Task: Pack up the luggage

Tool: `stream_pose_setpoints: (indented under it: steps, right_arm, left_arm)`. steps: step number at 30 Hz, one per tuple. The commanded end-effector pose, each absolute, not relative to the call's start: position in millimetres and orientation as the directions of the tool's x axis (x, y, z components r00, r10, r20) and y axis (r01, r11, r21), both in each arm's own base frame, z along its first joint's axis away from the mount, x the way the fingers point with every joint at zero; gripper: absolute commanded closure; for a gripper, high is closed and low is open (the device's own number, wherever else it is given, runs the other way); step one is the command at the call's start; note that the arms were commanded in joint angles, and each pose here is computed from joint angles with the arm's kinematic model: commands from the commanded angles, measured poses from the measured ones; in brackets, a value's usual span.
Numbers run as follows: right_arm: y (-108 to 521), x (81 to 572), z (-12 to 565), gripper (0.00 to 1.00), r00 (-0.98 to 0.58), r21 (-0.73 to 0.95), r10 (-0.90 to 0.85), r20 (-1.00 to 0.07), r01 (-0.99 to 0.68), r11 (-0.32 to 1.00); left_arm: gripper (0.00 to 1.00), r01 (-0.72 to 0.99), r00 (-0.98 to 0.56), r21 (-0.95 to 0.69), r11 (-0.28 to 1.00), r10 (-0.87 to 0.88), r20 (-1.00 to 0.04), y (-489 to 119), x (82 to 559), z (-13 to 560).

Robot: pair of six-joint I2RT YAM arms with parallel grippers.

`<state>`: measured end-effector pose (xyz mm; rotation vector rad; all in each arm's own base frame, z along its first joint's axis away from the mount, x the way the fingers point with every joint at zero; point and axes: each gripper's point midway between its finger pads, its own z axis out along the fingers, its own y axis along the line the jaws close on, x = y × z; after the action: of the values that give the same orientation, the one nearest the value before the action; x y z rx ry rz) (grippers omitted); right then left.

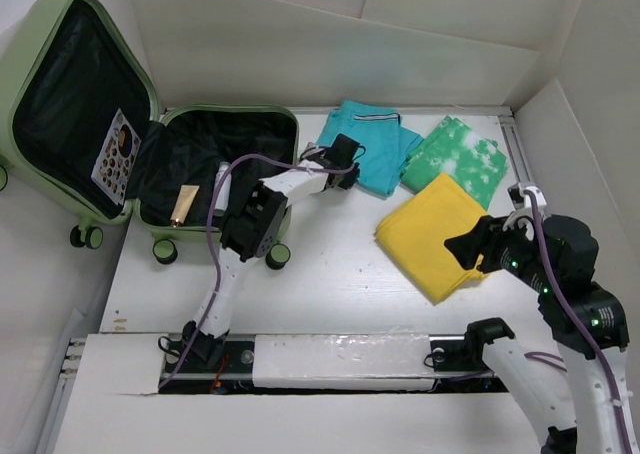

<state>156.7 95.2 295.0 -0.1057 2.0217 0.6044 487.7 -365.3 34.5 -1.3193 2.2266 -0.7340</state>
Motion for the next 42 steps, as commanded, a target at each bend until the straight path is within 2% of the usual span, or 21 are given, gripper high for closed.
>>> stream_pose_setpoints:
  steps: [1, 5, 8, 9, 13, 17, 20, 22, 23, 26, 31, 36, 42]
  right_arm:
    - [98, 145, 317, 0.43, -0.466, 0.369, 0.174, -0.868, -0.368, 0.854]
    - [98, 140, 332, 0.44, -0.430, 0.368, 0.190, -0.883, -0.380, 0.849]
    - [99, 143, 338, 0.44, -0.411, 0.371, 0.203, -0.889, -0.386, 0.845]
    - [99, 143, 338, 0.44, -0.411, 0.371, 0.203, -0.889, -0.386, 0.845]
    - [102, 151, 346, 0.44, -0.388, 0.367, 0.207, -0.898, -0.403, 0.838]
    - [105, 155, 345, 0.44, -0.386, 0.376, 0.215, -0.897, -0.412, 0.830]
    - [105, 156, 347, 0.44, -0.378, 0.374, 0.216, -0.900, -0.415, 0.829]
    - [105, 156, 347, 0.44, -0.378, 0.374, 0.216, -0.900, -0.415, 0.829]
    - [105, 156, 347, 0.44, -0.378, 0.374, 0.216, -0.900, -0.415, 0.829]
    - [105, 157, 346, 0.44, -0.378, 0.374, 0.216, -0.900, -0.415, 0.829]
    - [107, 158, 344, 0.44, -0.382, 0.377, 0.214, -0.899, -0.423, 0.824]
    - [109, 158, 341, 0.44, -0.393, 0.381, 0.211, -0.895, -0.428, 0.820]
    - [109, 156, 336, 0.43, -0.410, 0.386, 0.207, -0.888, -0.420, 0.821]
  left_arm:
    - [1.00, -0.634, -0.426, -0.597, 0.491, -0.867, -0.260, -333, 506, 31]
    - [1.00, -0.478, -0.448, -0.676, 0.561, -0.818, -0.362, -341, 528, 106]
    - [1.00, -0.312, -0.412, -0.765, 0.563, -0.806, -0.426, -328, 543, 207]
    - [1.00, -0.277, -0.421, -0.770, 0.574, -0.793, -0.440, -332, 544, 215]
    - [1.00, -0.147, -0.388, -0.812, 0.565, -0.788, -0.479, -282, 550, 308]
    - [1.00, -0.082, -0.349, -0.805, 0.587, -0.774, -0.529, -219, 543, 364]
    - [1.00, -0.100, -0.317, -0.765, 0.636, -0.749, -0.581, -158, 533, 367]
    - [1.00, -0.049, -0.315, -0.775, 0.630, -0.746, -0.586, -133, 526, 369]
    - [1.00, -0.101, -0.354, -0.771, 0.629, -0.747, -0.563, -117, 521, 331]
    - [1.00, -0.111, -0.333, -0.796, 0.595, -0.777, -0.535, -57, 505, 322]
    - [1.00, -0.318, -0.323, -0.715, 0.623, -0.780, -0.536, 31, 482, 246]
    - [1.00, -0.453, -0.350, -0.629, 0.632, -0.775, -0.527, 77, 464, 196]
    - [1.00, -0.534, -0.328, -0.536, 0.654, -0.745, -0.581, 111, 450, 188]
